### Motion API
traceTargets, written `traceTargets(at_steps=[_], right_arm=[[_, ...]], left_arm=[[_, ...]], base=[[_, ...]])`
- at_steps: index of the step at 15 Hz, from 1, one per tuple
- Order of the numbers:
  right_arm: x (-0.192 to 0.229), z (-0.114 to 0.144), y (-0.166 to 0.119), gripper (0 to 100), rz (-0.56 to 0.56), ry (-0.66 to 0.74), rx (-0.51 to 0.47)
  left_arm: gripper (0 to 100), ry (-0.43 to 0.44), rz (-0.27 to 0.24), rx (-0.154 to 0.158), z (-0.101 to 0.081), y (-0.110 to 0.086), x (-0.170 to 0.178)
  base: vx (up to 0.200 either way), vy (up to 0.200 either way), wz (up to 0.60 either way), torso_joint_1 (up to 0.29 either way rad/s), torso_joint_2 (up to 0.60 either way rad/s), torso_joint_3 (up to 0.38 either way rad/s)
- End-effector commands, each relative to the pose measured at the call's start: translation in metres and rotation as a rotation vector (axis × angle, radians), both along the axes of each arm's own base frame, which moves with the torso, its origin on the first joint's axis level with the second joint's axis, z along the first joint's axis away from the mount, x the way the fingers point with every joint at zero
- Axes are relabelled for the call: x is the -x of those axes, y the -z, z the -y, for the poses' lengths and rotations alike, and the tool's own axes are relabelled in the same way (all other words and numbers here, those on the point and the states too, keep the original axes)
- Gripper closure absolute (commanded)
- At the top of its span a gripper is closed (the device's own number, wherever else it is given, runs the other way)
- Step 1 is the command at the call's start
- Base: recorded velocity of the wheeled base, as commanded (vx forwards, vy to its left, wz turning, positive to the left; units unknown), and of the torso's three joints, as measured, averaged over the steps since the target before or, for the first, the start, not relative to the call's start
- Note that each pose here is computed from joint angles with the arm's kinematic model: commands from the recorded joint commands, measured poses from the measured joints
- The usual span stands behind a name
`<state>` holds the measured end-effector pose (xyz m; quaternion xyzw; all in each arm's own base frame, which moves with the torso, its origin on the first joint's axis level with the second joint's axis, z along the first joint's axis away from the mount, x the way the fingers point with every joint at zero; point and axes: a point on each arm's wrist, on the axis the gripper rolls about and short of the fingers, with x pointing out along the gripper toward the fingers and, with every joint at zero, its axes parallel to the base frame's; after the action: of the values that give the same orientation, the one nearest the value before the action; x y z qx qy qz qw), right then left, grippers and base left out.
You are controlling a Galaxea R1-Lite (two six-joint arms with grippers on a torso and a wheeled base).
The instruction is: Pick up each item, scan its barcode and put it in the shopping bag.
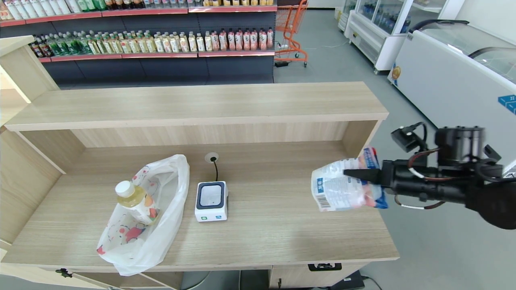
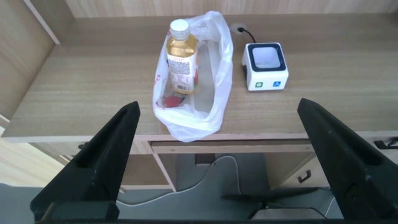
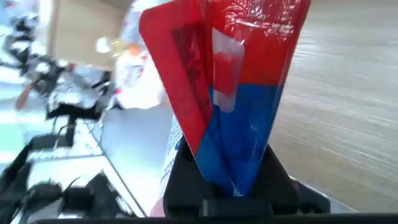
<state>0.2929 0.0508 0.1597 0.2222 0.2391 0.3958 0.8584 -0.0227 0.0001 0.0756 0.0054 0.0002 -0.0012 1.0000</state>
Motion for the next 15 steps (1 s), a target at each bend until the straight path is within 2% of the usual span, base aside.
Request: traceTargets(at_steps=[1,5,11,15], right_arm=[[0.073,0.025,-0.051,100,0.316,-0.156,-0.04],[0.099,0.006,-0.066,100,0.407,-0.336,-0.073],[0.111,0.001,-0.059,100,0.375,-0.553,-0.115],[0.113,-0.003,-0.055,100,0.352,-0.574,-0.123]], left_arm=[[0,-0.001,0.0,0.0,0.0,0.0,0.0],[0,0.001,0.0,0.0,0.0,0.0,0.0],[0,-0.001,0.0,0.0,0.0,0.0,0.0],[0,-0.001,0.0,0.0,0.0,0.0,0.0]], base=[[0.0,0.0,0.0,0.0,0.0,0.0],[0.0,0.0,0.0,0.0,0.0,0.0],[0.0,0.0,0.0,0.0,0.0,0.0],[0.0,0.0,0.0,0.0,0.0,0.0]])
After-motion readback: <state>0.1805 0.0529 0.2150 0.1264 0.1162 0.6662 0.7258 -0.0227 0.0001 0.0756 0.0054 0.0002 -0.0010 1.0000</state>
